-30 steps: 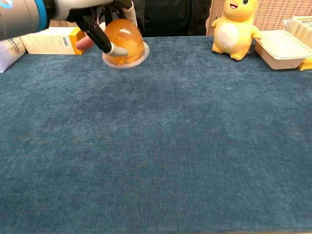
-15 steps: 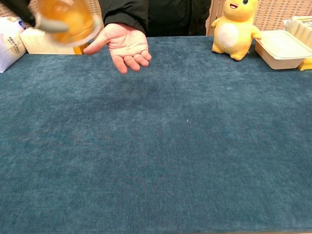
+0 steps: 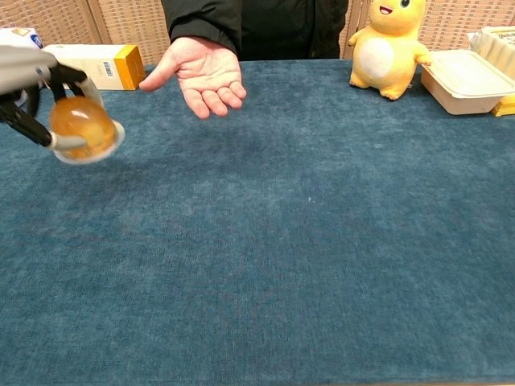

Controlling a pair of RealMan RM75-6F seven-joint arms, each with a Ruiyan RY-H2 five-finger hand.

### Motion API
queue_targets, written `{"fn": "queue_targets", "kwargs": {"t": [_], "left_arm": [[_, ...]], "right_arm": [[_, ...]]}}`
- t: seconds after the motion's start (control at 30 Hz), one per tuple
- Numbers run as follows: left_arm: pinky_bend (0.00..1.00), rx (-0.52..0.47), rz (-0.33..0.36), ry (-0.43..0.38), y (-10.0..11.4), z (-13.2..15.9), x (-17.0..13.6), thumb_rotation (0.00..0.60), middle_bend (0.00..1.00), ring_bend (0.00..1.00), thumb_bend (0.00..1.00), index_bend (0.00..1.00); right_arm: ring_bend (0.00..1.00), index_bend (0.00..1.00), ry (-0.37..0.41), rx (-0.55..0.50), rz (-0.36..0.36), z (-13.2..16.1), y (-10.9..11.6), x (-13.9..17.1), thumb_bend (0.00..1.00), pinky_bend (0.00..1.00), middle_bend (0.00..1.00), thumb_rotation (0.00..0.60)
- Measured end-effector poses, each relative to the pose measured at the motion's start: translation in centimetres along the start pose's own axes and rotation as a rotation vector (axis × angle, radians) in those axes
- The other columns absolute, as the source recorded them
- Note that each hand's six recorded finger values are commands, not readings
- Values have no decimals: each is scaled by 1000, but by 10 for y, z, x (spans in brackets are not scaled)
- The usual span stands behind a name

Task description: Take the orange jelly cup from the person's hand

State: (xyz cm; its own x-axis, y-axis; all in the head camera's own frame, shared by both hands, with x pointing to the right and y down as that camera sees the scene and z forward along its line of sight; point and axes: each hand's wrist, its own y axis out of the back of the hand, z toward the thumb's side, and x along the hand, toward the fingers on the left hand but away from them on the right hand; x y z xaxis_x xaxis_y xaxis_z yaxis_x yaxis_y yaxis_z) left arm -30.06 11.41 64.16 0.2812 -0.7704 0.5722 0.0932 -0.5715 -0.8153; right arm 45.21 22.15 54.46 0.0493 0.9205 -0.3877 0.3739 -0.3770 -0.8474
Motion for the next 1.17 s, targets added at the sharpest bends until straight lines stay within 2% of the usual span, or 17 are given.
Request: {"fn": "queue_targets", "kwargs": {"t": [0.07,0.1,0.17,0.2,0.3,0.43,0.53,0.7,0.83,0.97,1.0,1.17], "left_arm": [[367,-29,-22,-3,-11,2,6,600,280,188,282,328],[308,-47,-27,-5,-13,3,8,600,144,87,269,212],[226,-86,-33,-12,-17,5,10,600,21,8,225,42],[192,-97,-33,-15,-18,4,11,600,1,0,190,3],[154,-113,-24,-24,-18,1,10,600,0,0,116,0],[142,-137,6,-38,-10,1,0,600,0,0,87,0],[132,-156,43,-53,-2,-4,-14,600,0,0,85,0],[98,-170,134,-47,16,-28,-52,600,0,0,77,0],[74,-157,195,67,21,-66,-96,600,0,0,60,0],[50,-118,241,274,19,-108,-154,600,0,0,55,0],[49,-114,250,305,19,-113,-165,600,0,0,55,0],[49,-181,264,365,16,-133,-199,600,0,0,55,0]], "right_arm": [[18,64,0,0,-1,0,0,0,253,0,22,600],[18,64,0,-2,-3,0,1,0,253,0,22,600],[19,64,-1,-4,-9,-1,3,0,253,0,22,600],[18,64,-1,-6,-11,-1,3,0,253,0,22,600],[18,64,-1,-10,-15,-2,5,0,253,0,23,600],[18,64,6,-13,-18,-1,6,1,252,0,23,600],[19,64,9,-17,-25,0,7,2,253,0,24,600],[19,64,6,-15,-29,-1,9,3,254,0,24,600],[18,64,7,-8,-35,-1,9,2,253,0,23,600],[19,64,13,-2,-46,1,10,4,253,0,24,600],[19,64,16,-1,-48,1,11,5,253,0,24,600],[19,64,18,6,-55,2,12,9,253,0,24,600]]}}
